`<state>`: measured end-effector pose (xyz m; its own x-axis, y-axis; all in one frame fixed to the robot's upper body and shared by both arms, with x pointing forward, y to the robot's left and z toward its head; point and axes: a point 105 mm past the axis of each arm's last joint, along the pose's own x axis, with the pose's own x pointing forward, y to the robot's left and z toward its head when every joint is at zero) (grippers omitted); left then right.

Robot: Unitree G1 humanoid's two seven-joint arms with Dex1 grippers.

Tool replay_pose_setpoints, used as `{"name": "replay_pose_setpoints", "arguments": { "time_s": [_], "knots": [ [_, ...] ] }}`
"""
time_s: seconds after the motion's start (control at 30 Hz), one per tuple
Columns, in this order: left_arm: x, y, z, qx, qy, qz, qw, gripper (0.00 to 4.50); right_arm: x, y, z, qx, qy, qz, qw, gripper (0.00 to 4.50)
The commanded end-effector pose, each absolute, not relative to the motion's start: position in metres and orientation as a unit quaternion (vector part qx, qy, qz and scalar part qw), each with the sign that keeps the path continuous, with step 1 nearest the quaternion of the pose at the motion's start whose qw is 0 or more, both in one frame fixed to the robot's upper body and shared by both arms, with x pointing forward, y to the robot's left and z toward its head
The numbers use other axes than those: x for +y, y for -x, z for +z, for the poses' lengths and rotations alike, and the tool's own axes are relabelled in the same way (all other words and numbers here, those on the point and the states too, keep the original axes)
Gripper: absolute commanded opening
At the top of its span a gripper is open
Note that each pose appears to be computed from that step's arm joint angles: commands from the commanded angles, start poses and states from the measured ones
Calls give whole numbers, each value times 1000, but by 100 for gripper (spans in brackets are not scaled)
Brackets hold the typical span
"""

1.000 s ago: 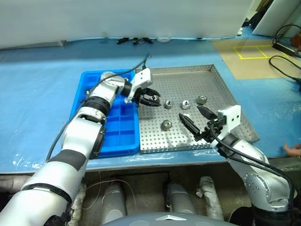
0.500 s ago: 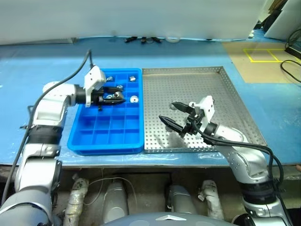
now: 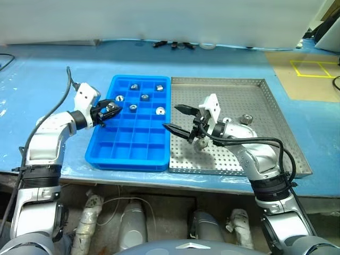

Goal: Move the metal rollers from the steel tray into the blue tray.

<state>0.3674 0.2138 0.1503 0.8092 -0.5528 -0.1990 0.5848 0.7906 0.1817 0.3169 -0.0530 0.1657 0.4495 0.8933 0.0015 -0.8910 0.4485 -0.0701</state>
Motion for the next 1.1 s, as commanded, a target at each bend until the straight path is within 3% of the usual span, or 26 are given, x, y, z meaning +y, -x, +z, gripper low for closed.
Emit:
{"name": "replay_pose_setpoints", "arguments": {
  "time_s": [0.03,0.27,0.43,0.67,0.87,1.1],
  "knots": [
    [215,-365,152,58,-122,-296,946,186,-54,-313,178,-37,39,529,847,450],
    [238,-357,141,84,-126,-269,951,186,-57,-313,176,-33,40,520,853,450],
    [229,-360,131,96,-116,-274,950,186,-58,-316,172,-31,42,511,858,450],
    [218,-370,135,80,-129,-272,950,411,-61,-317,168,-28,42,496,867,450],
    [202,-373,163,44,-128,-310,941,411,-65,-316,165,-26,38,484,874,450],
    [132,-374,200,-3,-114,-461,880,411,-98,-314,174,-31,46,441,896,450]
  ]
}}
